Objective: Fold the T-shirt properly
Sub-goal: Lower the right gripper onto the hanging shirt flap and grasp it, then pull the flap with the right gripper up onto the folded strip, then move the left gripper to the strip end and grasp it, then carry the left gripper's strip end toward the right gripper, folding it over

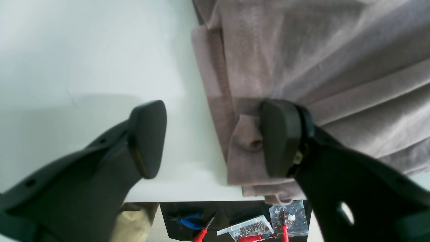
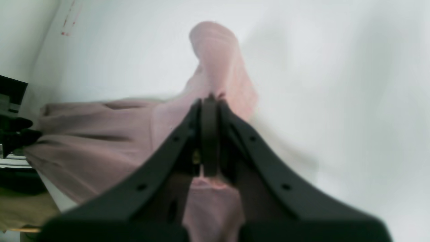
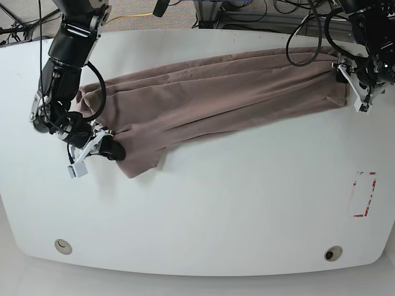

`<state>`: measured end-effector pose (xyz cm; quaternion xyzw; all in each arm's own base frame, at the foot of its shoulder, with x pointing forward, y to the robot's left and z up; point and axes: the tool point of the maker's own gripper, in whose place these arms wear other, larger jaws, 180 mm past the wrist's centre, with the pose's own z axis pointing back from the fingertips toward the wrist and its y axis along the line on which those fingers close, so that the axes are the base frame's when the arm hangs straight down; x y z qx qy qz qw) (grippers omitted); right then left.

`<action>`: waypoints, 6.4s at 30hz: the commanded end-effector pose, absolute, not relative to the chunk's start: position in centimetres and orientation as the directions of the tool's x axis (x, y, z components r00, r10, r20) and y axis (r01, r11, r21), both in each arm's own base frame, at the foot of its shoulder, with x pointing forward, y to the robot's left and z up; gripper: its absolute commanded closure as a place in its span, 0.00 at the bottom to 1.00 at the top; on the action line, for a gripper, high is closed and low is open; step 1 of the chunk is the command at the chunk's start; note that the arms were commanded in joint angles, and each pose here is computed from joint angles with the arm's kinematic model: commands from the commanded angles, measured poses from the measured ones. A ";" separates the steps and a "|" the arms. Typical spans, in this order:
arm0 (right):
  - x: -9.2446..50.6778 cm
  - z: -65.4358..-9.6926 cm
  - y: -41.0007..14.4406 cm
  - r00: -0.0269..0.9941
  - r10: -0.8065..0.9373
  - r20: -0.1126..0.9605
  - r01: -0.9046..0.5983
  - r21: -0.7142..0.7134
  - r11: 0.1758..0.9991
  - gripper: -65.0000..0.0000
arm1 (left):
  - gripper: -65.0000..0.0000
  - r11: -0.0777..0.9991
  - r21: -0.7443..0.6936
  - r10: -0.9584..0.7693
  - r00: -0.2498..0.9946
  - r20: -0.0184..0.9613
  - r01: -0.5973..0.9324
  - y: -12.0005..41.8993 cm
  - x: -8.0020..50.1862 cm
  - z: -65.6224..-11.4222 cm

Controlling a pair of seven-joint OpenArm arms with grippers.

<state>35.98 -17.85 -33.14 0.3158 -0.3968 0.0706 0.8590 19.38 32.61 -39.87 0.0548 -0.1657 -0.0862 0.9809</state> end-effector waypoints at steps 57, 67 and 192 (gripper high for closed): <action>23.9 -28.5 -18.8 0.568 -0.035 0.822 -0.403 0.316 0.859 0.40 | 0.37 0.904 0.319 -0.393 0.849 0.355 0.285 30.7 21.2 -33.0; 24.4 -32.5 -14.0 0.660 0.016 0.751 -0.478 0.403 0.780 0.74 | 0.37 0.933 0.159 -0.359 0.852 0.380 0.322 24.8 21.4 -36.4; 26.8 -39.9 -21.5 0.749 -0.037 0.662 -0.222 0.302 0.927 0.81 | 0.93 0.744 -0.143 -0.349 0.562 0.750 0.653 7.6 29.4 -30.3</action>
